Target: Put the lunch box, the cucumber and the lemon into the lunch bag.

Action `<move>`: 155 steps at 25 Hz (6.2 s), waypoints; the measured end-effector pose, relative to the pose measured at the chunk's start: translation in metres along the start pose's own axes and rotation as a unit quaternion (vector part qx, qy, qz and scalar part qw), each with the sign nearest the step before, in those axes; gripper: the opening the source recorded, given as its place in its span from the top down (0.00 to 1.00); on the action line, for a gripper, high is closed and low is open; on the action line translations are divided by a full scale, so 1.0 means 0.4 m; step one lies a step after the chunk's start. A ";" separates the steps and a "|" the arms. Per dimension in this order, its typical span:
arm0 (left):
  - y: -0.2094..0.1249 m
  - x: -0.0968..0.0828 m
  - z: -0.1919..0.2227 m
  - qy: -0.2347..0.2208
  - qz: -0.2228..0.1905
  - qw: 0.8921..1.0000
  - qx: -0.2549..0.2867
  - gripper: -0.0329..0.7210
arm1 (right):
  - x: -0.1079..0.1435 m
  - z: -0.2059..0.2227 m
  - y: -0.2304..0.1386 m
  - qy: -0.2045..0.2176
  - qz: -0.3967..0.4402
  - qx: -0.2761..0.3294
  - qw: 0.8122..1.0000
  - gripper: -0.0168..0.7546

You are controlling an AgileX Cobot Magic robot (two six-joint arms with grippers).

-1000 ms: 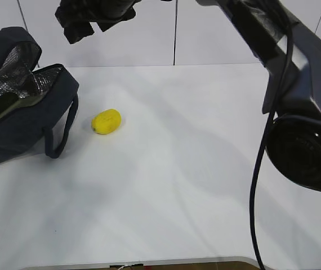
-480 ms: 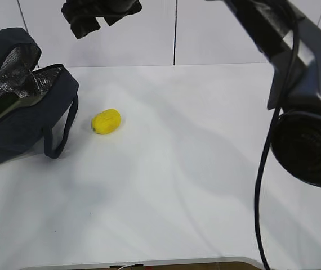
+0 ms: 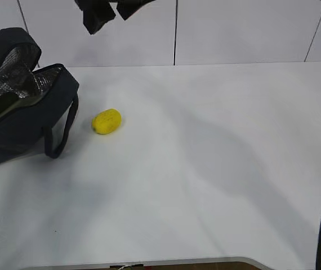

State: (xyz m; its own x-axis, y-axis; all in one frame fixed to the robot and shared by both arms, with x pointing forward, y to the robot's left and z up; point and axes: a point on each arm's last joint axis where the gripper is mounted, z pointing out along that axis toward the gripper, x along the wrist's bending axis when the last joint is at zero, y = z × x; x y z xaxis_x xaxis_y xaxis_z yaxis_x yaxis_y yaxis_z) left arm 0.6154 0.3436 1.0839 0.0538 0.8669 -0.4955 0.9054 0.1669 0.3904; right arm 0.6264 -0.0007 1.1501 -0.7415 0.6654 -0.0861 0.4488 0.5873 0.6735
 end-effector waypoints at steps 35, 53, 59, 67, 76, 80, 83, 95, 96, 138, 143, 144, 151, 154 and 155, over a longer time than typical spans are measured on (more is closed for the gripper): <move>0.000 0.000 0.000 0.000 -0.001 1.000 0.000 0.94 | 0.016 0.079 -0.153 -0.017 0.181 0.150 0.972 0.23; 0.000 -0.004 0.000 -0.009 -0.005 1.000 0.001 0.94 | 0.017 0.159 -0.117 0.000 0.452 0.038 0.891 0.23; -0.001 -0.004 0.000 -0.010 -0.005 1.000 0.002 0.94 | 0.008 0.229 -0.140 -0.023 0.549 0.032 0.835 0.23; -0.001 -0.005 0.000 -0.011 -0.002 1.000 0.001 0.94 | -0.006 0.295 -0.167 -0.055 0.623 0.018 0.780 0.23; -0.001 -0.005 0.000 -0.011 0.000 1.000 0.001 0.94 | 0.001 0.375 -0.198 -0.043 0.646 0.022 0.762 0.23; -0.001 -0.004 0.000 -0.010 0.003 1.000 0.001 0.94 | 0.005 0.404 -0.214 -0.042 0.652 0.030 0.756 0.23; -0.001 -0.004 0.000 -0.010 0.005 1.000 0.001 0.94 | 0.005 0.412 -0.217 -0.041 0.653 0.027 0.756 0.23; -0.001 -0.004 0.000 -0.010 0.007 1.000 0.001 0.94 | 0.011 0.457 -0.236 -0.028 0.665 0.027 0.746 0.23; -0.001 -0.004 0.000 -0.010 0.007 1.000 0.001 0.94 | 0.013 0.460 -0.237 -0.028 0.664 0.028 0.746 0.23; -0.001 -0.004 0.000 -0.009 0.011 1.000 0.002 0.94 | 0.017 0.511 -0.253 -0.018 0.667 0.012 0.745 0.23; -0.001 -0.004 0.000 -0.009 0.011 1.000 0.002 0.94 | 0.017 0.511 -0.253 -0.018 0.667 0.012 0.745 0.23; -0.001 -0.004 0.000 -0.009 0.011 1.000 0.002 0.94 | 0.017 0.511 -0.253 -0.018 0.667 0.012 0.745 0.23; -0.001 -0.004 0.000 -0.009 0.011 1.000 0.002 0.94 | 0.020 0.511 -0.252 -0.012 0.674 0.015 0.738 0.23; -0.001 -0.004 0.000 -0.009 0.011 1.000 0.002 0.94 | 0.021 0.511 -0.251 -0.010 0.676 0.016 0.736 0.23; -0.001 -0.004 0.000 -0.009 0.011 1.000 0.002 0.94 | 0.021 0.511 -0.251 -0.010 0.676 0.016 0.736 0.23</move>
State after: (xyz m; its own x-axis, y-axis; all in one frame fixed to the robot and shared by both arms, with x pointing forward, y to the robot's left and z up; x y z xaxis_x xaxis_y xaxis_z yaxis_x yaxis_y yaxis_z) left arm 0.6150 0.3422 1.0845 0.0801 0.8620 -0.5005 0.9057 0.1468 0.3977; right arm 0.6771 0.0400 0.9314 0.4018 0.6582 0.6367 0.7815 -0.6089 0.1363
